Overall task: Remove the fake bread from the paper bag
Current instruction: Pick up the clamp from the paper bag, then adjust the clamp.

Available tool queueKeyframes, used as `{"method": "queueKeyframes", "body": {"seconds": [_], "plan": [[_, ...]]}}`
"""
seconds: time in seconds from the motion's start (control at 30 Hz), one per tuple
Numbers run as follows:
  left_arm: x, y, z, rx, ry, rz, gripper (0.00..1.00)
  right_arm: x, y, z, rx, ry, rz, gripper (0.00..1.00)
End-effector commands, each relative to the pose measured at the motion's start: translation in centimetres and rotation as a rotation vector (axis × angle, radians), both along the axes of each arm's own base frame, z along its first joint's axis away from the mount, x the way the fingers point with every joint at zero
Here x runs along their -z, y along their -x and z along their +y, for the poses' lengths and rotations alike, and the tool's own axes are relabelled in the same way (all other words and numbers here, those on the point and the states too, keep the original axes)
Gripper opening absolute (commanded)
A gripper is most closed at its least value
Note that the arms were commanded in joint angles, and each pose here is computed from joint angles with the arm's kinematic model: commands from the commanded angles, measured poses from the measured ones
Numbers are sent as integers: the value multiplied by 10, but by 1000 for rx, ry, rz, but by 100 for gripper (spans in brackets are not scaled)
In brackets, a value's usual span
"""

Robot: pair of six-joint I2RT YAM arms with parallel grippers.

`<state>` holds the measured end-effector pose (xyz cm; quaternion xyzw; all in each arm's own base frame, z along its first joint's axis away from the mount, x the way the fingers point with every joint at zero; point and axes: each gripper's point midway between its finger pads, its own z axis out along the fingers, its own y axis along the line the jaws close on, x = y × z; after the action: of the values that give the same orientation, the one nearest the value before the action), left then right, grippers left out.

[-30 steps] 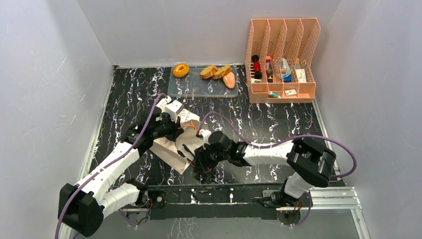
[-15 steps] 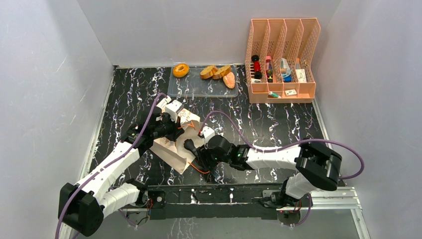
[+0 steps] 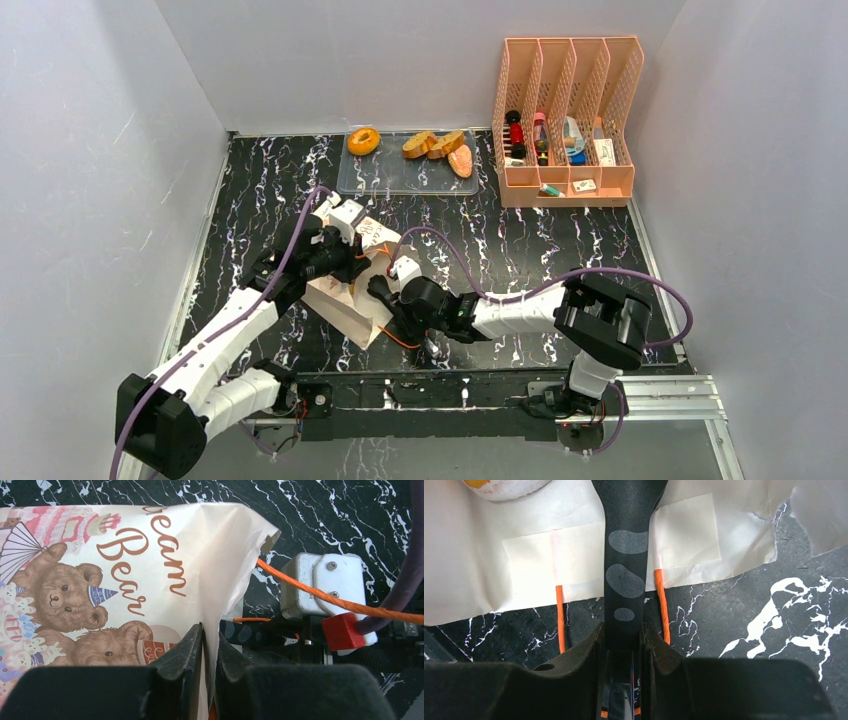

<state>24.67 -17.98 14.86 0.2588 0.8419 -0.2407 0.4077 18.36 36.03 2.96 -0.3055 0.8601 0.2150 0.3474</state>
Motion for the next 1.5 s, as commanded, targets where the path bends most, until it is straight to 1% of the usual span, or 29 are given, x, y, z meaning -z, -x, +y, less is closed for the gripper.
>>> {"method": "queueKeyframes", "body": {"seconds": [0.0,0.07,0.13,0.17,0.2,0.3,0.37,0.4,0.43,0.47,0.53,0.73,0.8,0.83,0.97,1.03,1.1,1.2,1.3,1.47], "plan": [[-16,0,2,-30,39,-41,15,-27,-11,11,36,-51,-68,8],[-19,-1,4,-48,48,-48,20,-33,-11,10,49,-54,-73,9],[-24,0,5,-62,61,-59,27,-41,-10,9,56,-69,-77,10],[-28,0,5,-67,70,-65,39,-44,-9,8,59,-73,-76,10],[-31,0,5,-72,78,-71,44,-46,-9,8,63,-75,-76,11],[-38,2,5,-79,95,-74,49,-54,-8,7,76,-87,-74,11],[-42,3,5,-82,107,-78,69,-57,-8,8,86,-93,-71,12],[-44,4,5,-85,115,-84,73,-58,-8,8,89,-94,-68,12],[-48,5,6,-89,124,-92,75,-59,-8,9,93,-95,-66,11],[-50,6,6,-94,131,-97,80,-59,-9,9,98,-97,-63,11],[-56,7,8,-109,146,-109,98,-60,-9,10,110,-104,-58,10],[-77,5,24,-212,187,-195,98,-80,-11,5,161,-135,-59,9],[-91,4,30,-250,211,-241,98,-86,-12,2,177,-145,-62,9],[-111,7,30,-248,258,-293,98,-90,-10,-3,204,-153,-46,8],[-117,13,21,-194,278,-262,98,-93,-10,-4,237,-172,-30,8],[-118,16,18,-181,290,-254,98,-101,-15,0,245,-192,-46,7],[-115,13,20,-203,283,-253,98,-109,-29,11,253,-180,-84,7],[-109,3,24,-246,258,-256,98,-107,-52,32,239,-118,-114,6],[-110,-8,38,-352,248,-267,98,-114,-73,54,222,-117,-137,6],[-101,-17,66,-528,198,-275,98,-116,-110,85,186,-148,-122,5]]}}
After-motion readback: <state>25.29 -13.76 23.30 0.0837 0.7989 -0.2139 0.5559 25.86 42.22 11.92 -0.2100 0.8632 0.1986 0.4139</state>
